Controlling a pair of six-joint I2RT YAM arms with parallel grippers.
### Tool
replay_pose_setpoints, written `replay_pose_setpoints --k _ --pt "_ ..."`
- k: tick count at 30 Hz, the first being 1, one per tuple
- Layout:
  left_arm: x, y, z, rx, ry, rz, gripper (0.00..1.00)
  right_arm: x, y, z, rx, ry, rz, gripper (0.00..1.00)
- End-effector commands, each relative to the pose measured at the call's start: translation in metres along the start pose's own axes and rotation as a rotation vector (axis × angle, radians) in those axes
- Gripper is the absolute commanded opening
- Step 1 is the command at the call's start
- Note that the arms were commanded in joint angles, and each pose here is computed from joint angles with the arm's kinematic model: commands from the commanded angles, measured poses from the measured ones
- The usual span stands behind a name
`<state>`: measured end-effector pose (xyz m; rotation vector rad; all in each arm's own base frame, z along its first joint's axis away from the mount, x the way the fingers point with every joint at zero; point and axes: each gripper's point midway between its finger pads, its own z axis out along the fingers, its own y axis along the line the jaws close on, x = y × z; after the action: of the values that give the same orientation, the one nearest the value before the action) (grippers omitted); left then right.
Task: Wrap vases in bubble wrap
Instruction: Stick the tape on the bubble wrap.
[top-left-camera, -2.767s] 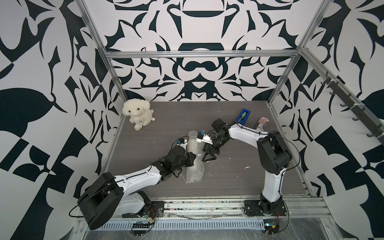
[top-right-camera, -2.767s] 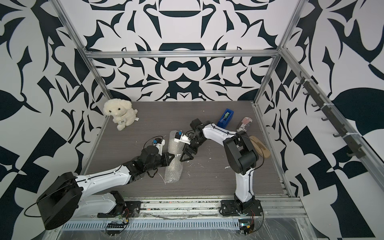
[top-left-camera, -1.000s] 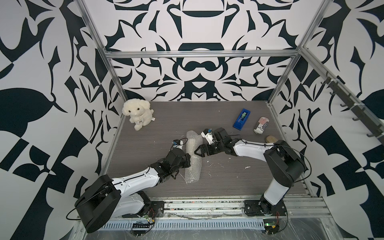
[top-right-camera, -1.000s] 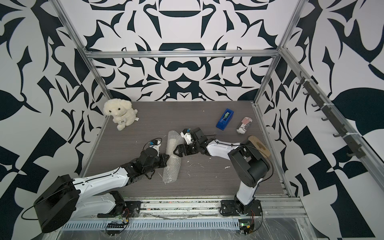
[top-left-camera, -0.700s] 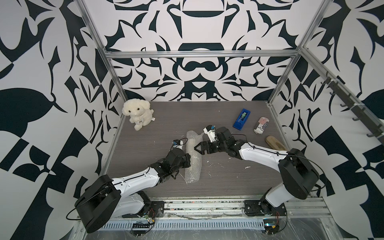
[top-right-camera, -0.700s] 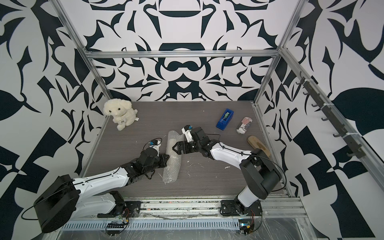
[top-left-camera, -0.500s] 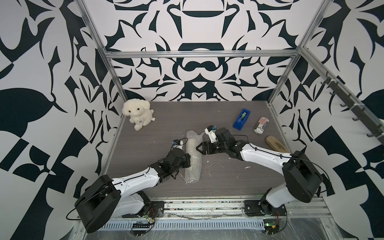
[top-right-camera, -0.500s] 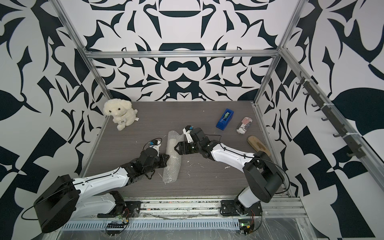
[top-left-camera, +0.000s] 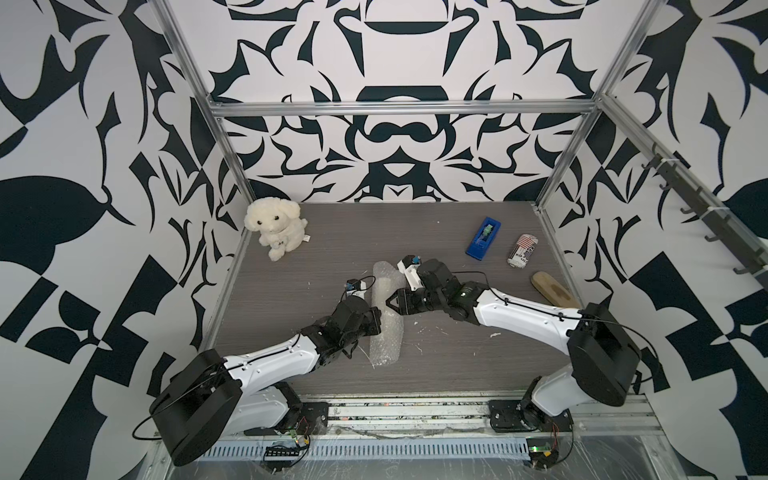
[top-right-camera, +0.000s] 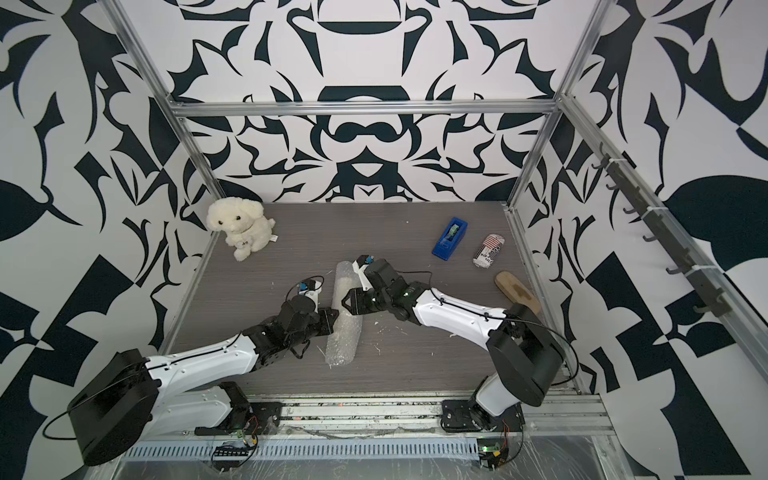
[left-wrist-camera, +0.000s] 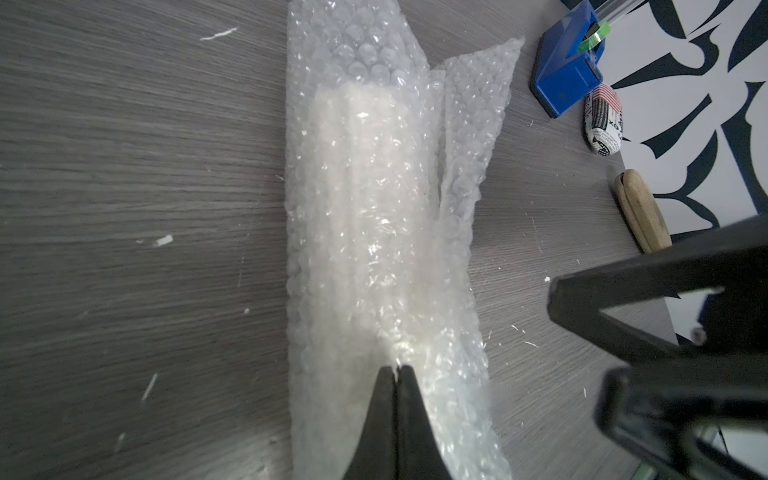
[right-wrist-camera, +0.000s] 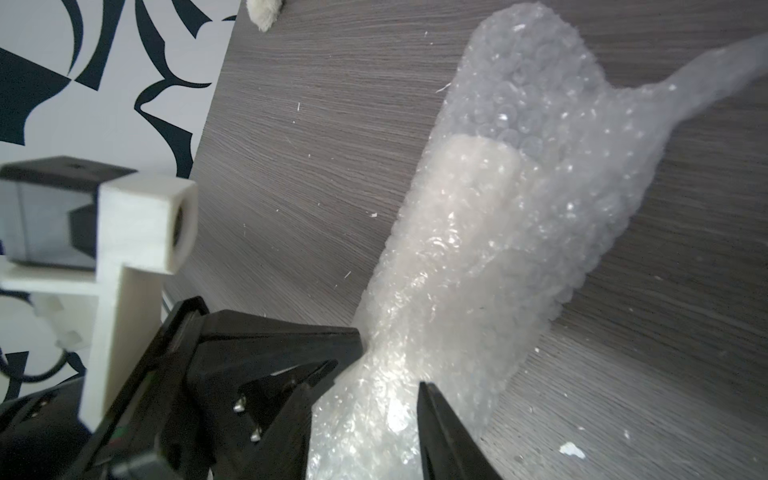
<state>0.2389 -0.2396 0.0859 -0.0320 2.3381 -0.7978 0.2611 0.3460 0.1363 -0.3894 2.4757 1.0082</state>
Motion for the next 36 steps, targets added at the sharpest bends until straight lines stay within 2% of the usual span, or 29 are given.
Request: replay_pose_setpoints --k 1,7,10,14,23,36 --pt "0.004 0.001 0.002 0.004 0.007 0.003 0.0 -0.011 0.012 0.002 -0.015 -0.017 -0.017 0.46" --pt "0.004 0.0 0.003 0.006 0.01 0.004 0.0 -0.007 0.013 0.01 0.001 0.017 -0.033 0.44" --pt "0.004 0.0 0.003 0.006 0.011 0.005 0.0 -0.005 0.014 0.013 -0.005 0.03 -0.034 0.36" --pt "0.004 0.0 0.004 0.006 0.012 0.006 0.0 -0.003 0.016 0.016 -0.007 0.045 -0.042 0.32" --pt "0.004 0.001 0.004 0.004 0.013 0.006 0.0 0.007 0.007 0.021 0.013 0.07 -0.042 0.03" --pt "0.006 0.002 0.004 0.003 0.015 0.003 0.0 0.021 -0.015 0.027 0.078 0.089 -0.068 0.0"
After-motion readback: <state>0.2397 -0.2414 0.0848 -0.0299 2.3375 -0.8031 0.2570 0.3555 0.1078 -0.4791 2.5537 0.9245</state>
